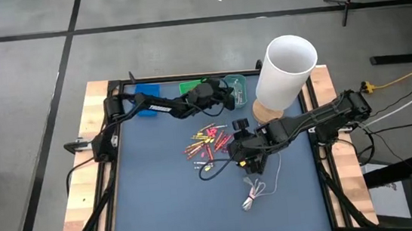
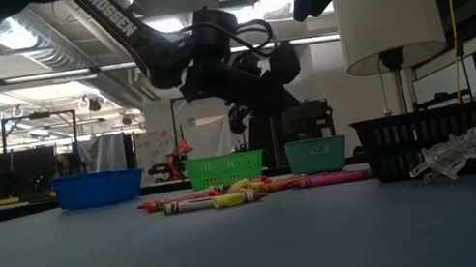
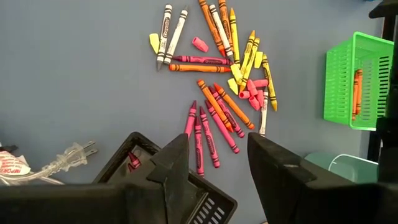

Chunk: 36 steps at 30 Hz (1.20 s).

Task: Sort crayons
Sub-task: Put the gray crayon into the dark green bin, then put the red crayon into the black bin

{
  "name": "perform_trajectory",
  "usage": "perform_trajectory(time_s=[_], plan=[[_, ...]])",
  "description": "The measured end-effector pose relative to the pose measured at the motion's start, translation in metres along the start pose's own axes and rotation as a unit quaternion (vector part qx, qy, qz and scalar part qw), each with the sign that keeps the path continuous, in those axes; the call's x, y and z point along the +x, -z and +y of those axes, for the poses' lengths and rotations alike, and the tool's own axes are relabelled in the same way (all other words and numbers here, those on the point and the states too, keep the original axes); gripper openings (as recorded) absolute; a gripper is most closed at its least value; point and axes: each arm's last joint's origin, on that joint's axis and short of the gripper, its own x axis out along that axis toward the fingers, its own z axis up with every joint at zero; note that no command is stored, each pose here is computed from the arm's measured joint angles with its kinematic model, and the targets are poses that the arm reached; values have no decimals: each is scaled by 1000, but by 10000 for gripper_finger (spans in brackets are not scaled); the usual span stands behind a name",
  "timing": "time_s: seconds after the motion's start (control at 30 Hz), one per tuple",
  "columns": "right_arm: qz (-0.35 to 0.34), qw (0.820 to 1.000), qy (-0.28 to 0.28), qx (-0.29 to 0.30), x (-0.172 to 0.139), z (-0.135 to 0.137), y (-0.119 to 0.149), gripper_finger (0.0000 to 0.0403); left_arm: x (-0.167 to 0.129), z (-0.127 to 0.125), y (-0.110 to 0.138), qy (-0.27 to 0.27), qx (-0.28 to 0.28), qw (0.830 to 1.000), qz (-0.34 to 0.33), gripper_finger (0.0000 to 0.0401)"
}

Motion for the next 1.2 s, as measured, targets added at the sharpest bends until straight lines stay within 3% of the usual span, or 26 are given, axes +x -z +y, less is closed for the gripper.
perform_trajectory(time_s=[0.4,0.63,0.8,0.9,1.2], plan=[[0,1000,0,0,0,0,0,163,2,5,-2,3,7,1000,5,89],[0,1000,0,10,0,0,0,163,-10,3,-21,91,124,985,83,90],[1,1000,-1,11,0,0,0,163,-40,5,-30,71,175,957,219,90],[2,1000,-4,9,0,0,0,163,-61,-2,-30,56,220,937,266,90],[-5,1000,-7,-2,2,-4,-1,163,-159,-10,1,128,257,925,248,90]])
